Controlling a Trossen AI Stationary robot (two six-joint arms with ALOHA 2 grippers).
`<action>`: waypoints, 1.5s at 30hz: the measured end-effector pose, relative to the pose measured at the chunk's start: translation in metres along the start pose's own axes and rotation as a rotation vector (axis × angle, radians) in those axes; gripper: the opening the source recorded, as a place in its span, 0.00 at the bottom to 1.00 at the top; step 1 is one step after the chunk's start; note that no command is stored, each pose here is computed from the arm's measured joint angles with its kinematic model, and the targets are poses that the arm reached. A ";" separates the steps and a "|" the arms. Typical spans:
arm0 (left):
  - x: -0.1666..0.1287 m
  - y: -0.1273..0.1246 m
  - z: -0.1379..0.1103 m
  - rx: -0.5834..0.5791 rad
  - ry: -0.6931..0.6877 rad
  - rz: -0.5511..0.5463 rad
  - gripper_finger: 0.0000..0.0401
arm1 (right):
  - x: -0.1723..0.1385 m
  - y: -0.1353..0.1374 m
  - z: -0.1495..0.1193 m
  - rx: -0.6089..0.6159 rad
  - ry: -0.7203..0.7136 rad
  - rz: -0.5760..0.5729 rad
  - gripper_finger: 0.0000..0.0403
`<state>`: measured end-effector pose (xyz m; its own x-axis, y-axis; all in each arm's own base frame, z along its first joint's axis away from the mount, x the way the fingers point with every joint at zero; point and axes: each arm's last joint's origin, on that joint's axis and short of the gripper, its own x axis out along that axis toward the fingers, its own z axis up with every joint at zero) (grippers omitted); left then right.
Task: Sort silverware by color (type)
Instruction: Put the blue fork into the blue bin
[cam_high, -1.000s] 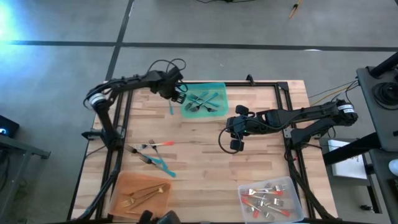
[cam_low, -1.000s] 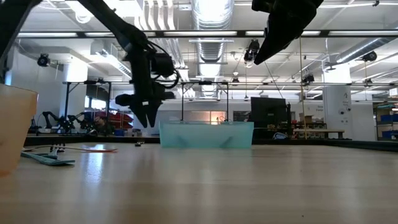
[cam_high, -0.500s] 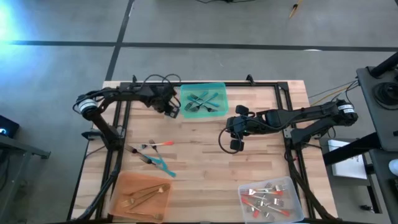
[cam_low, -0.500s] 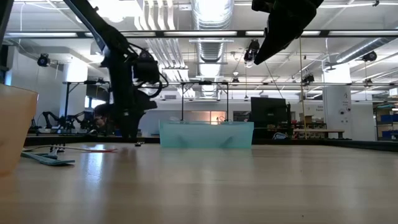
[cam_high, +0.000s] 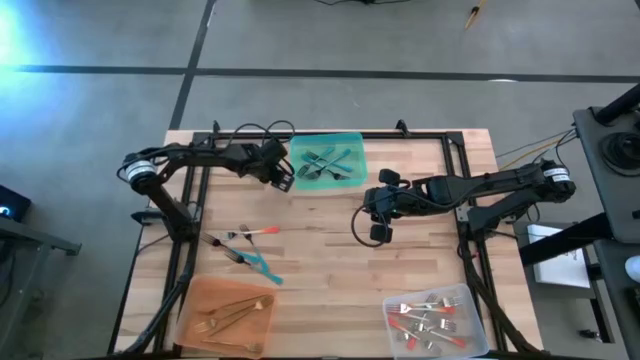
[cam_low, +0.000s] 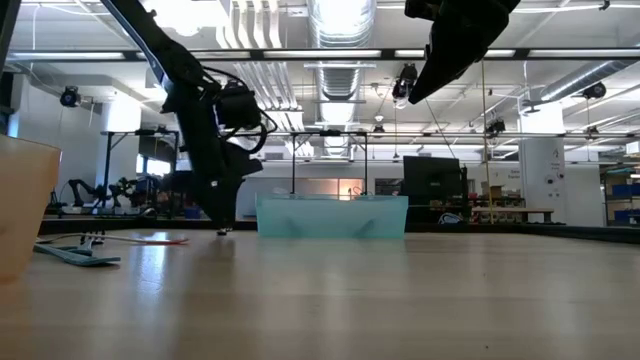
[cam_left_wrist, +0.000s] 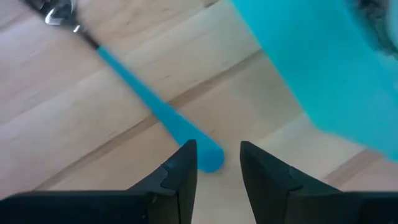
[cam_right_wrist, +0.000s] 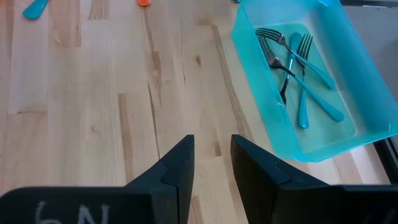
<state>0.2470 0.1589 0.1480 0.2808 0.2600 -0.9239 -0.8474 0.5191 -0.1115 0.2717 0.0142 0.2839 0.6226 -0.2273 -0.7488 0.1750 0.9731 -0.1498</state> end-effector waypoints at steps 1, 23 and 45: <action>0.000 -0.001 0.001 -0.002 -0.008 -0.004 0.26 | 0.000 0.000 0.000 0.000 0.000 0.000 0.24; 0.031 0.002 -0.005 -0.146 0.055 0.126 0.08 | 0.000 0.000 0.000 0.000 0.000 0.000 0.24; -0.005 -0.043 -0.072 0.028 0.375 0.216 0.00 | 0.000 0.000 0.000 0.000 0.000 0.000 0.24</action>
<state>0.2494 0.0769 0.1312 -0.0895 0.0536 -0.9945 -0.8550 0.5081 0.1043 0.2716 0.0142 0.2839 0.6227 -0.2274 -0.7487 0.1751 0.9731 -0.1499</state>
